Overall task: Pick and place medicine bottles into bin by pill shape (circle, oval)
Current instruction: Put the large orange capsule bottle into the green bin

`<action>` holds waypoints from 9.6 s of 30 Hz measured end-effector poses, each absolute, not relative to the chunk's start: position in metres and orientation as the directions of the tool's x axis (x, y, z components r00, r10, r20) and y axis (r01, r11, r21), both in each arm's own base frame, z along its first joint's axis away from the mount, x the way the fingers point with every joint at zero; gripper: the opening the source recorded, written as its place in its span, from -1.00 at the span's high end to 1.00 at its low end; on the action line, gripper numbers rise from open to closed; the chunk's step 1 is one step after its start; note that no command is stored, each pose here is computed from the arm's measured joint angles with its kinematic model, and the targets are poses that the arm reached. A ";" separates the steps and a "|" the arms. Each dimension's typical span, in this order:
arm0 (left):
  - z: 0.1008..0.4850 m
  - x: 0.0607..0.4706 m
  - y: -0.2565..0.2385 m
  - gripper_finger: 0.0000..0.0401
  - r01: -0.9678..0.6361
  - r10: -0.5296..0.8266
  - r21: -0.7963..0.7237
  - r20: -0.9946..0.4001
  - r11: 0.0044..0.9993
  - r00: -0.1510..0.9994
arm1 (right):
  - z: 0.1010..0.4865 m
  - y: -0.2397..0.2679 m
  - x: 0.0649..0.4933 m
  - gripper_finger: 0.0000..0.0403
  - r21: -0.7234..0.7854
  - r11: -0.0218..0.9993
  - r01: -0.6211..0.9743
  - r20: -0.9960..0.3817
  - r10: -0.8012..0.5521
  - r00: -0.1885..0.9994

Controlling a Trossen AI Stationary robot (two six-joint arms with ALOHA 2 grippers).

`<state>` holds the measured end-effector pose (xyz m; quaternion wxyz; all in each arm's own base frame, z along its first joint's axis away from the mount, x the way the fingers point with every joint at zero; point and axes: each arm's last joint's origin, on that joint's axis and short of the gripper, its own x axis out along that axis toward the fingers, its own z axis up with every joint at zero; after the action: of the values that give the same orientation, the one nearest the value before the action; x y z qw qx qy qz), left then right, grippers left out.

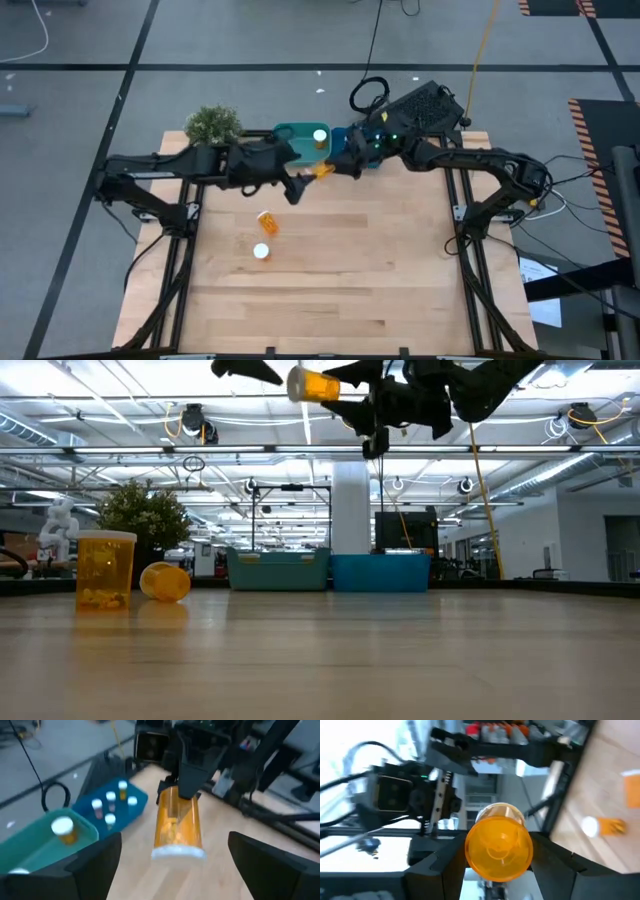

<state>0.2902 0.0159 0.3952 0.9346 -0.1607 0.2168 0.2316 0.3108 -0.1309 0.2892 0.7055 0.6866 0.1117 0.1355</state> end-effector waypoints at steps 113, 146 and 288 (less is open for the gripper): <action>0.266 0.325 0.288 -0.07 -0.418 0.176 0.038 -0.938 0.908 0.299 | 0.337 -0.189 0.248 -0.75 0.943 0.290 -0.164 0.197 -0.087 0.977; 0.200 0.356 0.292 -0.38 -0.299 0.268 0.225 -0.957 0.928 0.114 | 0.335 -0.190 0.248 -0.75 0.944 0.294 -0.148 0.181 -0.089 0.979; 0.443 0.273 0.101 -0.03 -0.376 0.391 -0.520 -0.086 0.767 0.917 | 0.346 -0.111 0.270 -0.75 0.834 0.531 -0.149 0.109 0.105 0.988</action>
<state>0.2732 0.1008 0.4430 0.9399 -0.2737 -0.0137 0.2039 0.2697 -0.1113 0.3464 0.8748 0.4785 -0.0227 0.0726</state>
